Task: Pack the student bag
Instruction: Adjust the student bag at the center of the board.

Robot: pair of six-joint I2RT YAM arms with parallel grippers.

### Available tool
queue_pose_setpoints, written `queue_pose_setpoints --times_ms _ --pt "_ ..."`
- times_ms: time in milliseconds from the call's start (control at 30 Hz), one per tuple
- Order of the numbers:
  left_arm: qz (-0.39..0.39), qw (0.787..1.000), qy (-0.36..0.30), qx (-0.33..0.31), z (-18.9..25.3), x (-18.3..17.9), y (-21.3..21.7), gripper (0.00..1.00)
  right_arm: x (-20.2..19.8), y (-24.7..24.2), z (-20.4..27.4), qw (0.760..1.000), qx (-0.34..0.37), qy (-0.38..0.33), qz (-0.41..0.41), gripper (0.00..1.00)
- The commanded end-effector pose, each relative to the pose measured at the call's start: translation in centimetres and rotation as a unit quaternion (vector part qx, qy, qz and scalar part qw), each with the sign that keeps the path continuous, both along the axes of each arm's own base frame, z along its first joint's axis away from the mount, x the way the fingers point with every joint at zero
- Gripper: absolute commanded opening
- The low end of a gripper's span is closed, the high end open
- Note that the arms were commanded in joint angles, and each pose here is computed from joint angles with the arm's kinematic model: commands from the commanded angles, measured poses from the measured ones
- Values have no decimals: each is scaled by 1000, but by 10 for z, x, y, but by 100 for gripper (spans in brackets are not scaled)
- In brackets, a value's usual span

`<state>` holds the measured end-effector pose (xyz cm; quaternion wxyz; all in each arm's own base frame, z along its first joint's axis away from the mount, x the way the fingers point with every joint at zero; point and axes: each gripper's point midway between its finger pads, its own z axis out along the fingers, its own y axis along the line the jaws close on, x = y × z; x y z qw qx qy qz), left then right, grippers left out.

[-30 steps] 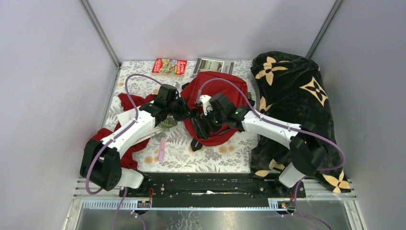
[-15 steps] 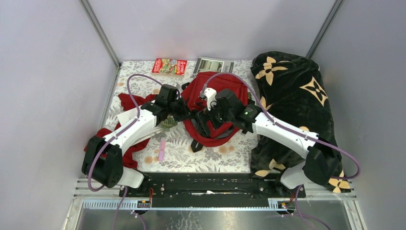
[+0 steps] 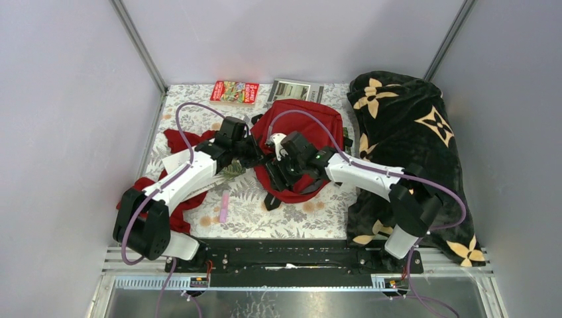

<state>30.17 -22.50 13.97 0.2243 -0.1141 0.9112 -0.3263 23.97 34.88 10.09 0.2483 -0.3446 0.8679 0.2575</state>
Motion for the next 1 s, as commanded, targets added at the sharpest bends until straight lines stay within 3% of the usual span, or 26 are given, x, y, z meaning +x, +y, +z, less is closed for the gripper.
queue_pose_setpoints --times_ms 0,33,67,133,167,233,267,300,533,733,833,967 --pt "-15 998 -57 -30 35 10 -10 0 27 2 14 998 -11 -50 -42 48" --pt "-16 998 -60 -32 37 10 -10 0 33 2 23 997 -11 -65 -49 20" --pt "-17 997 -65 -34 39 10 -10 0 41 -1 32 995 -15 -81 -63 2" --pt "-19 996 -77 -33 46 9 -8 3 55 -9 54 990 -25 -112 -87 0" --pt "-16 996 -82 -30 50 9 -5 17 63 -14 66 987 -28 -124 -99 0" --pt "-9 994 -102 -31 63 10 2 70 81 -23 91 982 -24 -146 -120 0" --pt "-4 993 -113 -34 70 10 7 89 90 -27 104 979 -19 -154 -131 0" --pt "2 991 -124 -41 79 9 10 97 101 -33 116 976 -13 -162 -144 0" --pt "39 971 -221 -82 140 -5 34 99 160 -67 212 953 49 -218 -203 0" --pt "40 972 -223 -62 137 -8 47 99 188 -86 283 930 80 -282 -221 0" --pt "49 972 -223 -57 136 -8 54 99 187 -81 288 933 87 -283 -206 0" --pt "65 970 -228 -44 138 -5 65 99 178 -74 249 950 81 -238 -186 0"
